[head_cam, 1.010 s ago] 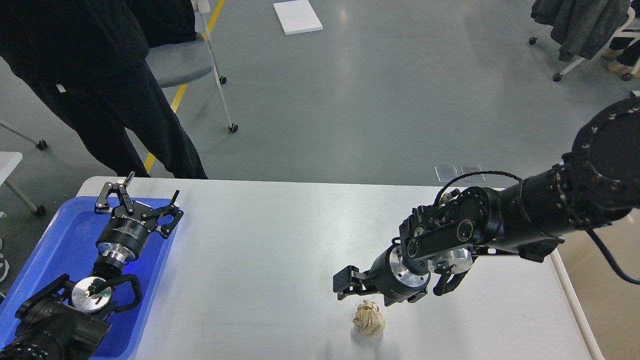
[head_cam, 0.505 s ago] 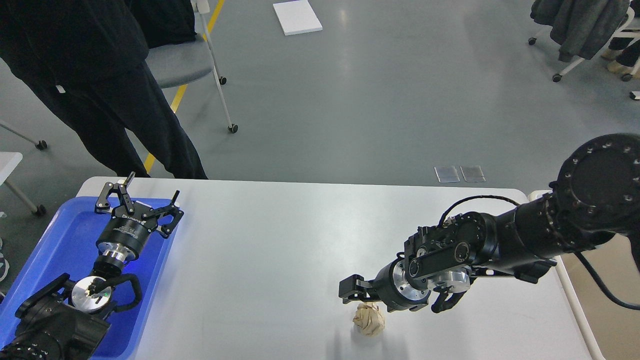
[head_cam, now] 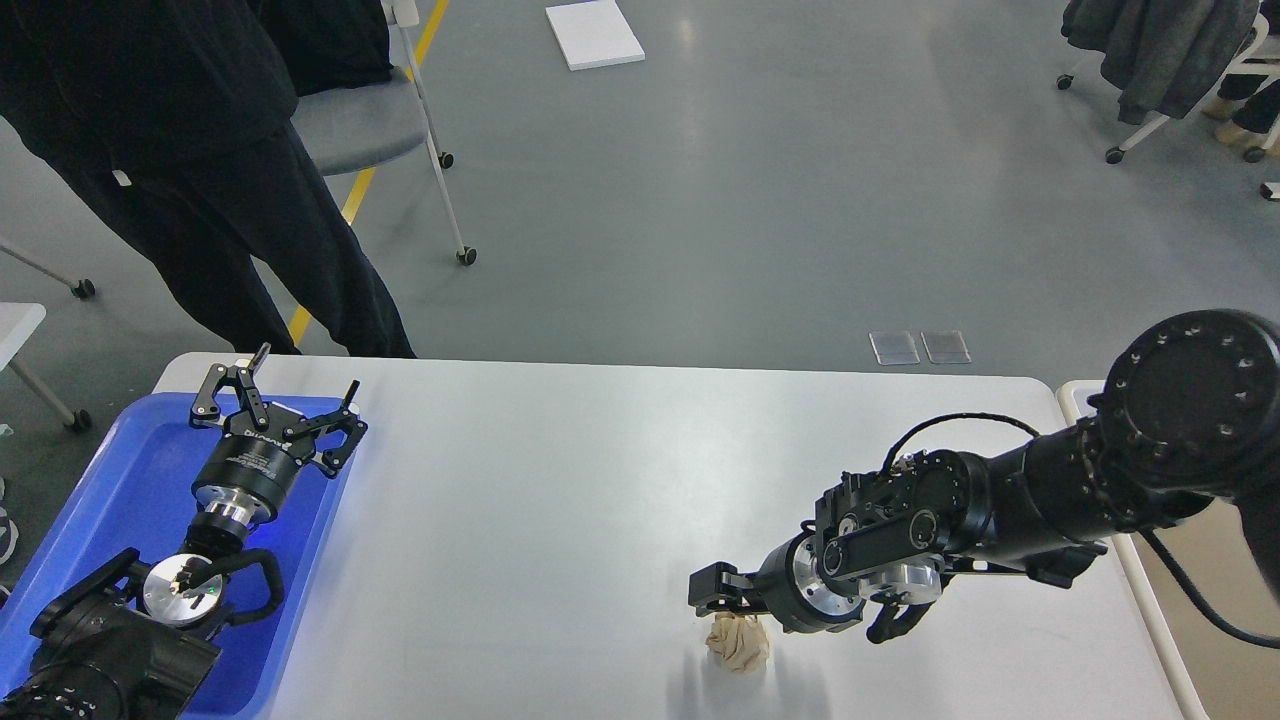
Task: Tidy desktop
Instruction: 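Lower the right gripper onto the paper ball and close it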
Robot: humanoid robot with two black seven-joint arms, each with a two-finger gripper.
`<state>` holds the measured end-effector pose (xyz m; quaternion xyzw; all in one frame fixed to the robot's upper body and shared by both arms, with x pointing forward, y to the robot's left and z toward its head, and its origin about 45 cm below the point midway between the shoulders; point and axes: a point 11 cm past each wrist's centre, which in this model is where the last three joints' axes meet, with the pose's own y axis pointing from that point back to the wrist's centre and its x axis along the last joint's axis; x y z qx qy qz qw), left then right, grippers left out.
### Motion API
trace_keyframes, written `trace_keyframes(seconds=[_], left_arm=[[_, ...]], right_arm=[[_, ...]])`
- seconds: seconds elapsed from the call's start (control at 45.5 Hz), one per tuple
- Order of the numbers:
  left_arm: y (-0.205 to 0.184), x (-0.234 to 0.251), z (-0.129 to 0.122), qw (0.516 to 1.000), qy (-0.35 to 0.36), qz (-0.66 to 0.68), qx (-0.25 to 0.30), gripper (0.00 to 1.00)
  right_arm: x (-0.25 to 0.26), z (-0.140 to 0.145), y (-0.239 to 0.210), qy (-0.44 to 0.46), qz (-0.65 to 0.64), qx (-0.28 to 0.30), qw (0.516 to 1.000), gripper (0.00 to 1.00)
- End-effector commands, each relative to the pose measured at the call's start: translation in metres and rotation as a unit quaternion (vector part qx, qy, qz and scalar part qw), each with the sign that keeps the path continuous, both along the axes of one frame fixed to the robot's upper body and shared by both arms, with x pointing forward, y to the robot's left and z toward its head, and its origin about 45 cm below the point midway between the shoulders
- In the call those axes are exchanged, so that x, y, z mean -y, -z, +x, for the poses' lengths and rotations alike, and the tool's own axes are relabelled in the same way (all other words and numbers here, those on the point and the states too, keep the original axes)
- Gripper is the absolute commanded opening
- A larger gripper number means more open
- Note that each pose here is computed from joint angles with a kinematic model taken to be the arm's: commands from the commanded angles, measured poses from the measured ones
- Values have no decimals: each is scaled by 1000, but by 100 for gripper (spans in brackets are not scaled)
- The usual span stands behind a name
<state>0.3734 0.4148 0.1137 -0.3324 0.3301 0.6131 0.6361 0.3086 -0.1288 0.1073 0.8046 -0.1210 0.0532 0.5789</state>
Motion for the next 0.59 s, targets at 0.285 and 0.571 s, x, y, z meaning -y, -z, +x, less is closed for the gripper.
trace_keyframes(seconds=[0.285,0.571], left_arm=[[0,0,0,1000,-1,0,0,100],[0,0,0,1000,-1,0,0,100]], right_arm=[[2,-7,17,7,6,-8,1000,98],[3,-8,24,10,10,-9,1000,91]])
